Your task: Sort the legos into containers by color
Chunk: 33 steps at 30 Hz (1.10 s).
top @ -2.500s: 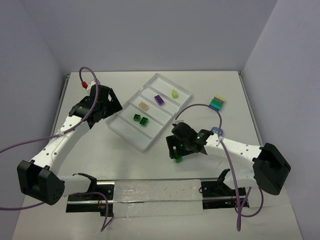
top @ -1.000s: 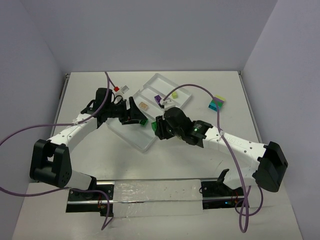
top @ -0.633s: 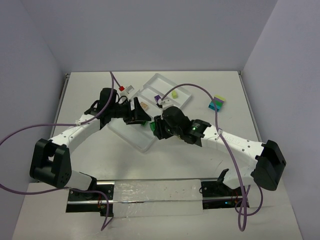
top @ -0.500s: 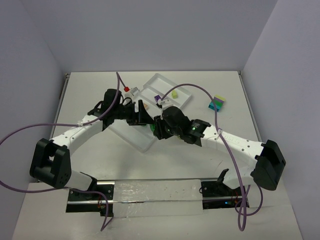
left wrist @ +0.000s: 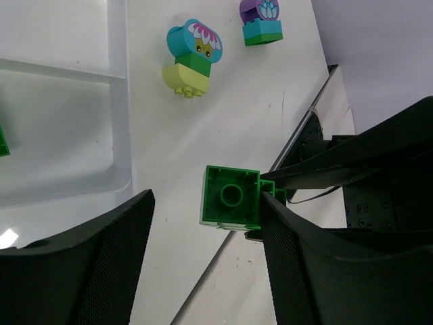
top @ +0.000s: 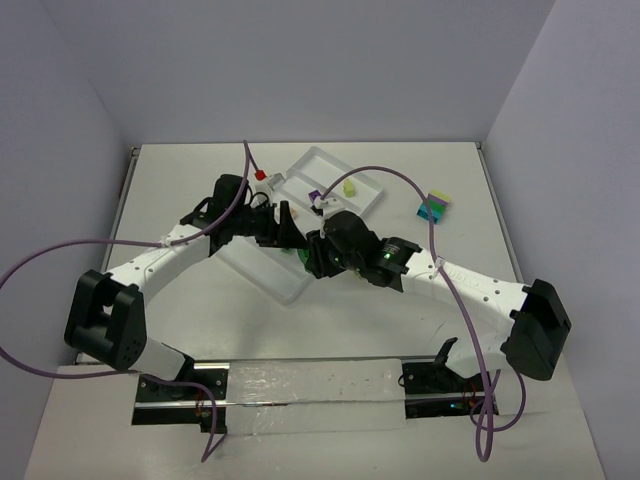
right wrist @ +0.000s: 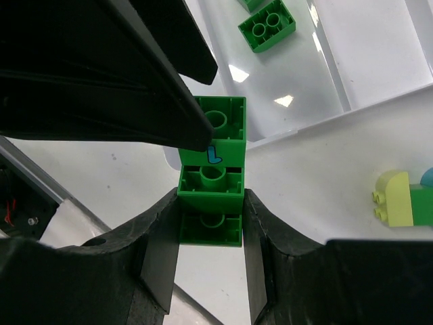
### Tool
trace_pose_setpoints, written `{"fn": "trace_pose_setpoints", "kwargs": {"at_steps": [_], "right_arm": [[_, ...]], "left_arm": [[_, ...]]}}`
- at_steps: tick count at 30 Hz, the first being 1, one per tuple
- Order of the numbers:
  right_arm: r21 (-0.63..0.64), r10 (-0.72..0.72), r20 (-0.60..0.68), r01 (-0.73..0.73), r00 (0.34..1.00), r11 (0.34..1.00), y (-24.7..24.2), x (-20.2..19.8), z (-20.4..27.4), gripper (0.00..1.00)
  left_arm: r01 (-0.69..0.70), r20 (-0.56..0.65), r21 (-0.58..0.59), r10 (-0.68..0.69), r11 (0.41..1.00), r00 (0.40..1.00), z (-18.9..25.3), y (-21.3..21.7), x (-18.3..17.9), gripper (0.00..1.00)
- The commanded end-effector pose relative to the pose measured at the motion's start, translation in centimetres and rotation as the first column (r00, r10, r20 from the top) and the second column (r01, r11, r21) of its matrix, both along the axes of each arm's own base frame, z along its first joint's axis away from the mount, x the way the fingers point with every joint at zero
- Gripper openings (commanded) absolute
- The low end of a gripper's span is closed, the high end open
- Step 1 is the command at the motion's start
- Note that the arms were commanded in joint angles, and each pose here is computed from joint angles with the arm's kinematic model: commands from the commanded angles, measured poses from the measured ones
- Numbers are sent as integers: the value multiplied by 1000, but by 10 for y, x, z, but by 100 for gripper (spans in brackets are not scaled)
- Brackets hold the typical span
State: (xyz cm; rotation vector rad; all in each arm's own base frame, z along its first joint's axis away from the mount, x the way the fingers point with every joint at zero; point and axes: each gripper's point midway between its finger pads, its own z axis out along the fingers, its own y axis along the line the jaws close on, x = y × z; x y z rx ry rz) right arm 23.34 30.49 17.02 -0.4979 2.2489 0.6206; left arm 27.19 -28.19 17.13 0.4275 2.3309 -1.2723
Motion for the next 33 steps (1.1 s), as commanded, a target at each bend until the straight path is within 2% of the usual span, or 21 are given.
{"fn": "trace_pose_setpoints", "kwargs": {"at_steps": [1, 9, 11, 16, 18, 33], "right_arm": [[64, 13, 65, -17, 998, 998, 15, 8, 31, 0], [60, 10, 59, -13, 998, 998, 14, 8, 28, 0], [61, 10, 60, -13, 998, 998, 14, 8, 28, 0], [56, 3, 62, -6, 998, 998, 13, 10, 29, 0], [54, -1, 64, -3, 998, 999, 13, 10, 29, 0], [23, -43, 84, 41, 996, 999, 0, 13, 23, 0]], "left_arm": [[49, 50, -8, -49, 999, 998, 11, -9, 5, 71], [68, 45, -19, -67, 998, 997, 11, -12, 0, 63], [72, 43, -20, -71, 997, 997, 11, -12, -2, 57], [74, 34, -13, -74, 997, 997, 10, -12, -2, 10], [75, 24, -3, -75, 997, 997, 9, -11, -2, 0], [-1, 10, 32, 0, 999, 1000, 7, -10, 14, 0]]}}
